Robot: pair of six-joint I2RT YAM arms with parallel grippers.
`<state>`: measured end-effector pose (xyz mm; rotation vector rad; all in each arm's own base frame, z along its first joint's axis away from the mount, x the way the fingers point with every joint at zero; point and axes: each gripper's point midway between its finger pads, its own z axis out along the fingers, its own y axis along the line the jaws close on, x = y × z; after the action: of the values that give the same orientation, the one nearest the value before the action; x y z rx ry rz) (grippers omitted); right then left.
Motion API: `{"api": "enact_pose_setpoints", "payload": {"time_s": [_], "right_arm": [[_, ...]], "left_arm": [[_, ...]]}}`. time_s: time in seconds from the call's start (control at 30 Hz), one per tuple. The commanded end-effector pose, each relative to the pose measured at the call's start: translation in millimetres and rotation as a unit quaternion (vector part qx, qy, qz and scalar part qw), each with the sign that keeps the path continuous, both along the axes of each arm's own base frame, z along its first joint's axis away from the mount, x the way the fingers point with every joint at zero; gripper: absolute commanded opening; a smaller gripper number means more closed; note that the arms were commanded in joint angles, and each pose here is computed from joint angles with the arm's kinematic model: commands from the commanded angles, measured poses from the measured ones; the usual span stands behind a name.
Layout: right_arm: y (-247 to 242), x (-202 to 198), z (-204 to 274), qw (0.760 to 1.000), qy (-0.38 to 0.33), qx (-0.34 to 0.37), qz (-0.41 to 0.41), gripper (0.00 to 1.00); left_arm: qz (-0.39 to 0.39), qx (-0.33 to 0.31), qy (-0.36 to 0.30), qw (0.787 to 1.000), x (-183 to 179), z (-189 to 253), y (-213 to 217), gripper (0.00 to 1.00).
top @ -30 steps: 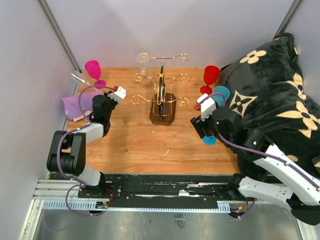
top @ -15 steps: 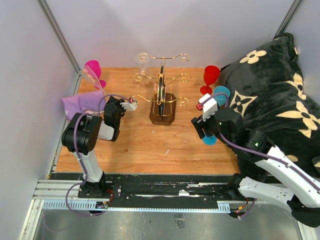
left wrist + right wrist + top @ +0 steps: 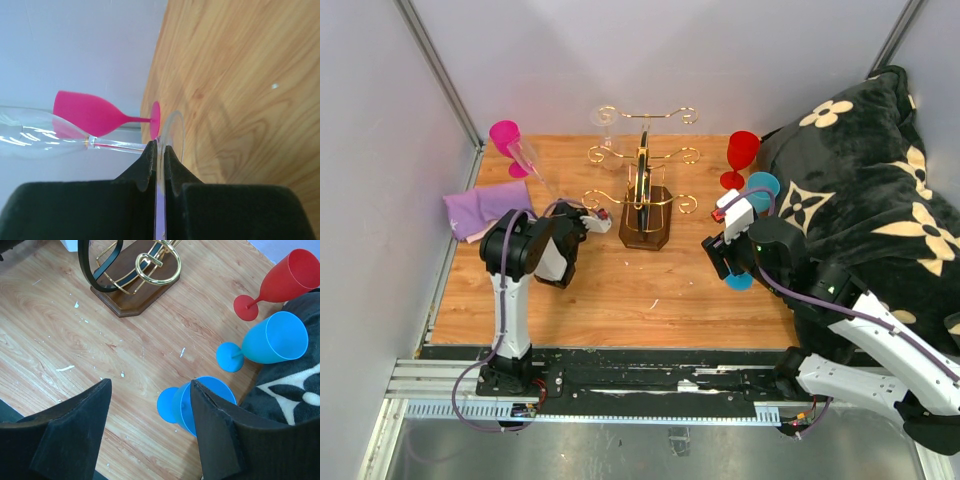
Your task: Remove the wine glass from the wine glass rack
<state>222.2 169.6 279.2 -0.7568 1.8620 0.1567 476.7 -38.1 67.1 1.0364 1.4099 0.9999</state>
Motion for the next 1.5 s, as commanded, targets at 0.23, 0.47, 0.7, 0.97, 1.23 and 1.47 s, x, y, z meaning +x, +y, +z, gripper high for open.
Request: {"api": "enact_pose_setpoints", "payload": {"time_s": [0.23, 0.47, 0.7, 0.97, 1.23, 1.47], "right_arm": [[2, 3, -2, 1.0, 0.003, 0.007, -0.005, 0.65], [3, 6, -6, 1.0, 0.009, 0.003, -0.007, 0.65], [2, 7, -8, 1.0, 0.009, 0.002, -0.01, 0.65], [3, 7, -9, 1.0, 0.011, 0.006, -0.006, 0.65], [2, 5, -7, 1.0, 0.006, 0.009, -0.004, 0.65], [5, 5, -8, 1.0, 0.007, 0.015, 0.0, 0.66]], "left_arm": [[-0.013, 0.021, -0.033, 0.999, 33, 9, -9, 0.0], [-0.014, 0.047, 0.013, 0.999, 46, -18, -6, 0.01], [-0.009, 0.052, 0.042, 0.998, 40, -45, -3, 0.0], [-0.01, 0.045, 0.053, 0.998, 30, -57, -7, 0.05], [-0.028, 0.047, 0.042, 0.998, 18, -62, -21, 0.11], [-0.039, 0.022, 0.036, 0.998, 9, -59, -26, 0.04]]}}
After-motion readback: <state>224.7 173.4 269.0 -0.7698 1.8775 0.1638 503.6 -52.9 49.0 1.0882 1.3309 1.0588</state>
